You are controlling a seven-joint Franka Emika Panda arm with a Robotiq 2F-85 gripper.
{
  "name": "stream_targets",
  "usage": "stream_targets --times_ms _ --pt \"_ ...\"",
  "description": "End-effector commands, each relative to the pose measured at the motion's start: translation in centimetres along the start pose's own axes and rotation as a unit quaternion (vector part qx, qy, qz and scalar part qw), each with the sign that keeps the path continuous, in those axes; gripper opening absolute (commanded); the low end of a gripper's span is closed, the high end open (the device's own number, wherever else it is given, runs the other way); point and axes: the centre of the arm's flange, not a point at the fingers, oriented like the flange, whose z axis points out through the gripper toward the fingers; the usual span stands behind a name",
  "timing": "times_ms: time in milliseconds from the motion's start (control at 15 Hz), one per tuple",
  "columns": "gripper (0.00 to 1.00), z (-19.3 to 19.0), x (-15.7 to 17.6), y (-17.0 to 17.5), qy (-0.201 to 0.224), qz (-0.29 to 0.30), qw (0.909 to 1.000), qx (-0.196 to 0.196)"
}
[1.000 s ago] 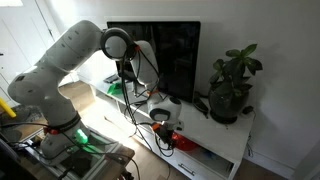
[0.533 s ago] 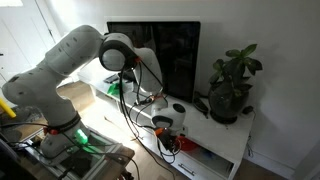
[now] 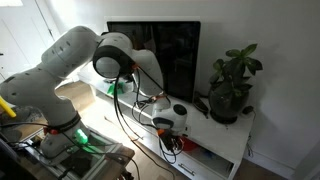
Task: Put the hate on the top of the table
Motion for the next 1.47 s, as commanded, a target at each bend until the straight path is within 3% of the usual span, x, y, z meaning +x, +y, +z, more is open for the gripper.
stream_targets --times_ms 0,600,667,733,867,1400 --pt "1.0 0.6 0.4 0.4 0.02 -0.001 0.9992 0.035" --pt "1.0 1.7 1.6 0.3 0.039 0.025 0.9973 0.056" --pt "0.95 1.8 1.7 0.3 0.039 0.025 0.9973 0.057" --pt "0.74 1.9 1.8 0.3 0.039 0.024 0.9973 0.057" --pt "0.69 2.2 2.1 0.3 0.039 0.025 0.9971 0.06" --pt "0.11 3.1 2.6 1.1 0.035 0.033 0.9964 0.069"
